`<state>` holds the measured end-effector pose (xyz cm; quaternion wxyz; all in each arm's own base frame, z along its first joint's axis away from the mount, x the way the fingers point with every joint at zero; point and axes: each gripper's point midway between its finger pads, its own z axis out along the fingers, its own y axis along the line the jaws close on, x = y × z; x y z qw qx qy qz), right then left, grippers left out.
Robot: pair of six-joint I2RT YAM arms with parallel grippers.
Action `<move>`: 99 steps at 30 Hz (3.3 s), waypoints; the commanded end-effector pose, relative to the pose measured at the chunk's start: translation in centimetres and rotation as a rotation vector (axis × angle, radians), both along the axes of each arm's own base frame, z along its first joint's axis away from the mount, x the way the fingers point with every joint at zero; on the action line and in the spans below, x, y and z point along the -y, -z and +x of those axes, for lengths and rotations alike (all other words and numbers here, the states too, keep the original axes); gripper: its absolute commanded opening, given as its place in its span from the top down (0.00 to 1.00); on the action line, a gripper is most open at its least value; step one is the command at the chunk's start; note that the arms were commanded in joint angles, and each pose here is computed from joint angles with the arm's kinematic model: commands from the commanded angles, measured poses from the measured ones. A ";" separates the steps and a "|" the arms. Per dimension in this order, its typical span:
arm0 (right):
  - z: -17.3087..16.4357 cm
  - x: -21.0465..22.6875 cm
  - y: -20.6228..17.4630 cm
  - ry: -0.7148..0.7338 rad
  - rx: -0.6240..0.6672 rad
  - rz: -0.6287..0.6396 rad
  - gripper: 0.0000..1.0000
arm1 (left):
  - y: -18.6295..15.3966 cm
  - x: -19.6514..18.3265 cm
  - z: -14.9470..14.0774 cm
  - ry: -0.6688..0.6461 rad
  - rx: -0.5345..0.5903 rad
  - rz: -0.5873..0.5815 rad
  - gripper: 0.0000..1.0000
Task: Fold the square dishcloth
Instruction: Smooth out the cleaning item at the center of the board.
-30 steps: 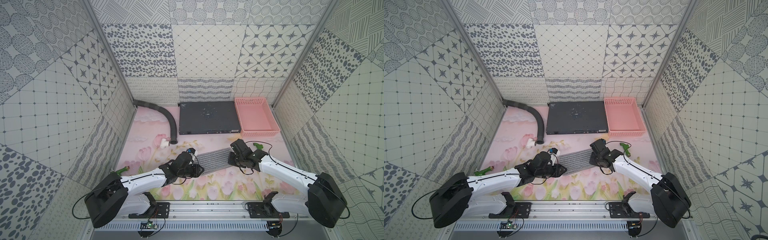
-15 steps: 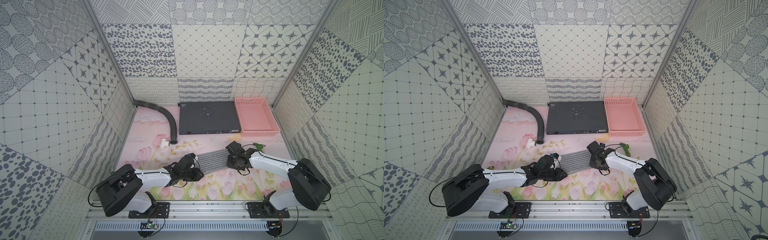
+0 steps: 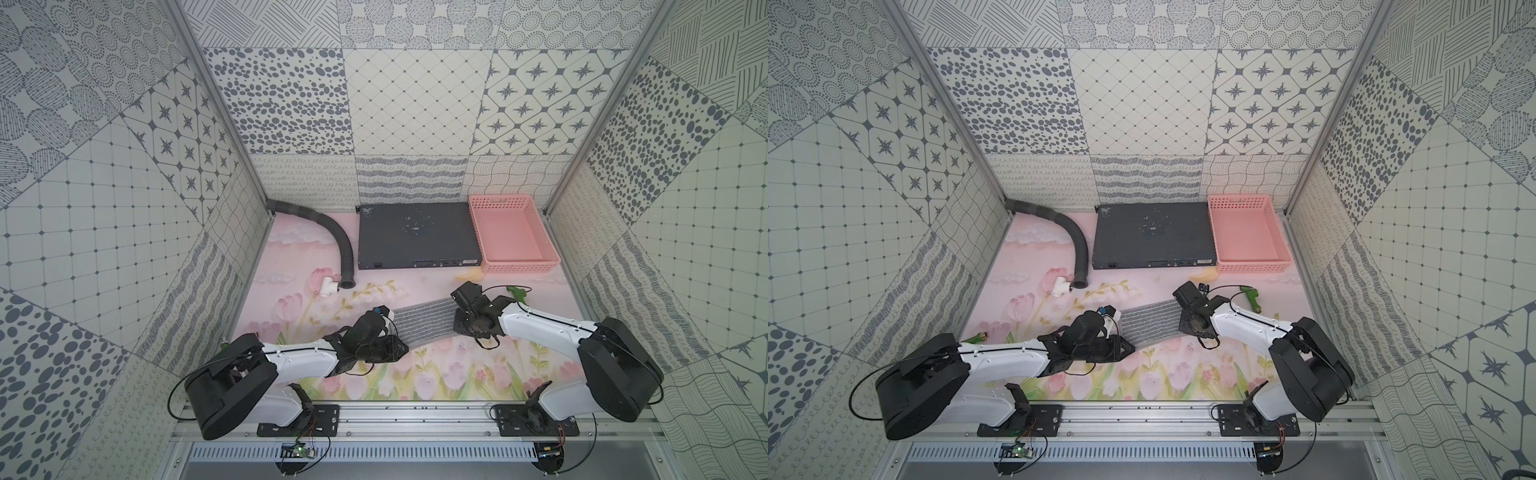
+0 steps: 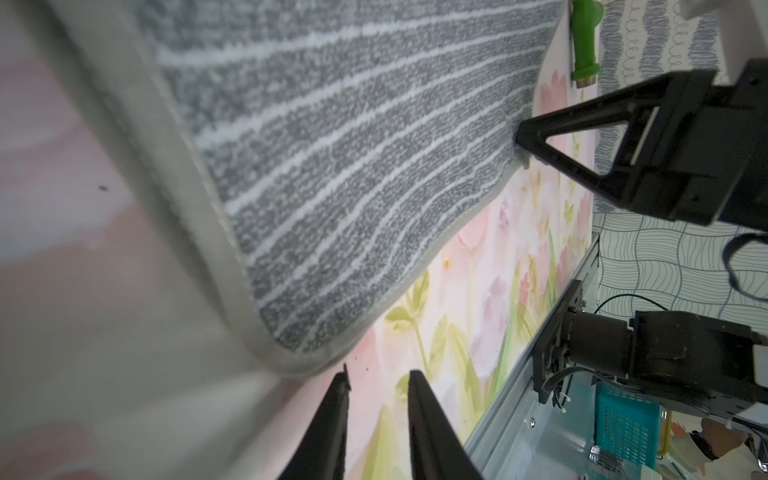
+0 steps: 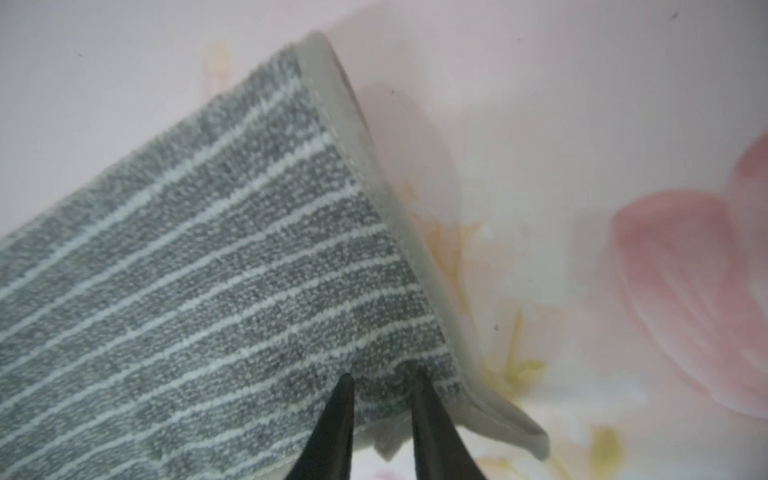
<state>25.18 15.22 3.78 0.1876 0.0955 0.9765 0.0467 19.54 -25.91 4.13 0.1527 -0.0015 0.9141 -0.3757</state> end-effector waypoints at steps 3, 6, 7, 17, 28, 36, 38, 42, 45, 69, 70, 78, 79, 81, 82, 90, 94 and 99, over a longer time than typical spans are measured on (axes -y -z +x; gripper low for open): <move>1.4 0.3 -3.2 -0.013 0.110 -0.013 0.68 | 0.0 -4.5 -0.8 -0.107 0.001 0.170 0.74; 1.6 0.2 -3.7 -0.021 0.122 -0.008 0.67 | -1.1 -6.0 -0.8 -0.167 0.018 0.200 0.74; 1.7 0.1 -3.8 -0.024 0.125 -0.006 0.65 | -1.6 -6.5 -0.6 -0.192 0.026 0.210 0.74; 3.7 -1.1 -7.2 -0.044 0.215 0.027 0.64 | -7.5 -4.5 3.2 -0.245 0.158 0.152 0.72; 7.1 -5.8 -7.8 -0.108 0.210 0.124 0.74 | -5.7 0.2 9.9 -0.211 0.114 0.151 0.79; 8.4 -6.6 -4.6 -0.085 0.139 0.129 0.78 | -1.8 0.4 11.5 -0.227 0.021 0.124 0.85; 8.6 -6.3 -3.8 -0.072 0.122 0.130 0.78 | -0.8 -0.1 11.4 -0.236 0.004 0.134 0.86; 8.6 -5.7 -2.1 -0.049 0.087 0.132 0.78 | 1.0 -0.9 10.8 -0.251 -0.032 0.150 0.87; 8.8 -5.0 -0.8 -0.029 0.063 0.132 0.78 | 2.3 -1.6 10.4 -0.261 -0.054 0.163 0.87; 12.7 -2.2 -5.2 -0.082 0.205 0.140 0.75 | 1.5 -3.1 10.2 -0.246 -0.017 0.177 0.79; 12.5 -2.4 -5.7 -0.089 0.209 0.157 0.75 | 1.0 -2.9 10.2 -0.240 -0.013 0.164 0.77; 9.8 -5.1 -6.4 -0.115 0.191 0.218 0.75 | -2.3 -2.0 9.4 -0.228 -0.003 0.064 0.74; 9.5 -5.3 -6.0 -0.106 0.175 0.227 0.75 | -2.4 -1.9 9.1 -0.228 -0.010 0.056 0.75; 8.8 -5.3 -5.0 -0.084 0.139 0.243 0.75 | -2.3 -1.4 8.4 -0.223 -0.031 0.037 0.75; 8.6 -5.3 -4.6 -0.075 0.125 0.246 0.76 | -2.2 -1.2 8.0 -0.218 -0.038 0.030 0.75; 7.9 -3.1 -1.0 -0.011 0.061 0.165 0.77 | 2.3 -1.8 5.3 -0.245 -0.152 0.066 0.79; 8.0 -1.9 0.7 0.015 0.031 0.122 0.78 | 4.7 -2.8 4.1 -0.271 -0.205 0.102 0.81; 8.3 -0.7 2.5 0.027 -0.005 0.080 0.78 | 5.8 -3.3 3.5 -0.274 -0.224 0.120 0.81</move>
